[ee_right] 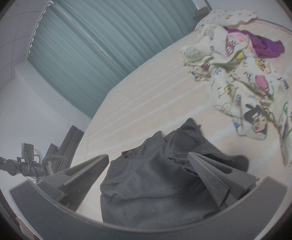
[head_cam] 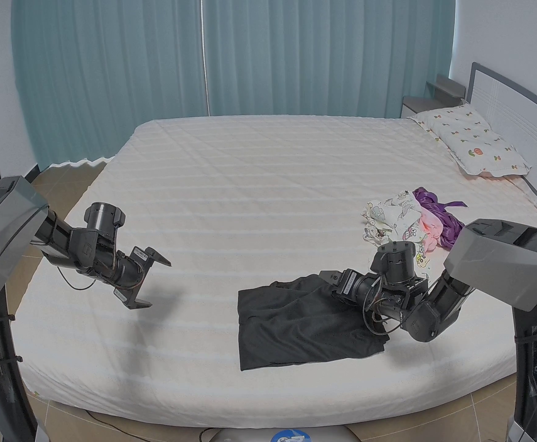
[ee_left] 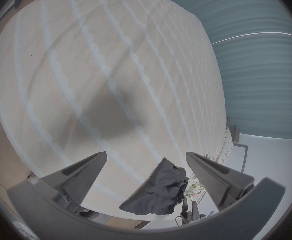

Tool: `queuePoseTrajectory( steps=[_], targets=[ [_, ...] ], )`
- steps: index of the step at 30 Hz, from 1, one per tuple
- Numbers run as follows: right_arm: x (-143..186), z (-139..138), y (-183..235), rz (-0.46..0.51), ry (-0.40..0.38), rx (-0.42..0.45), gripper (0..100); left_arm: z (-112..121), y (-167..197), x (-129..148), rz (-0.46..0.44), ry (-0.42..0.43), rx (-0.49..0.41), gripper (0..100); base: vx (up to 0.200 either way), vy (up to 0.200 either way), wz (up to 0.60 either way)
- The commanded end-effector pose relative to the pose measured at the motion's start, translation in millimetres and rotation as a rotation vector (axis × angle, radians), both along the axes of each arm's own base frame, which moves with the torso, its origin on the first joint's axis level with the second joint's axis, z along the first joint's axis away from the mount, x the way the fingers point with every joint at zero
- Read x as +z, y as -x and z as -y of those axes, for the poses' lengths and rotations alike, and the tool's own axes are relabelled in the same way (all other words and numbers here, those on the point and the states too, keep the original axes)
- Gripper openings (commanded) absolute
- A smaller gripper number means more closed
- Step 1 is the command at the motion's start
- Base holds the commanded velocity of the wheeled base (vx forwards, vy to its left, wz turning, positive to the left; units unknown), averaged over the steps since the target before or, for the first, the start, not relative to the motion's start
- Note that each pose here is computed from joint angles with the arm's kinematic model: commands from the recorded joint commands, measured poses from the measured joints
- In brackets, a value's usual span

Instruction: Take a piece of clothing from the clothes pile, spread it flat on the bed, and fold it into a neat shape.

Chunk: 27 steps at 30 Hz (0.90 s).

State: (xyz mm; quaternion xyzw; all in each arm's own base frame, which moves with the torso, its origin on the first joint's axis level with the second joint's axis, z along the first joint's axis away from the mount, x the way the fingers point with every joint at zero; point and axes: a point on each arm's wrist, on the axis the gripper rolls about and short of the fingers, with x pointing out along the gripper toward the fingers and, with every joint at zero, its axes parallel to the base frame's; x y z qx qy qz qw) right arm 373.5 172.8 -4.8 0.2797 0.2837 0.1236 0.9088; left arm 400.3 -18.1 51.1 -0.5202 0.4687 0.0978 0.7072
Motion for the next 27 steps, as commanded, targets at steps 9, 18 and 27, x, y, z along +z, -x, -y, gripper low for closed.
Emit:
queuePoseTrajectory(
  steps=[9, 18, 27],
  targets=[
    [-14.7, -21.1, -10.7, -0.045, 0.011, 0.037, 100, -0.2, 0.3, -1.3, -0.003, -0.002, -0.001, 100, 0.000, 0.000, 0.00],
    [-2.9, -34.7, -1.3, -0.023, -0.004, 0.074, 100, 0.5, 0.4, -1.3, -0.003, -0.002, -0.003, 100, 0.000, 0.000, 0.00],
    [-32.7, -28.9, -14.7, -0.114, 0.044, 0.040, 100, -0.2, 0.3, -1.3, -0.003, -0.002, -0.001, 100, 0.000, 0.000, 0.00]
  ],
)
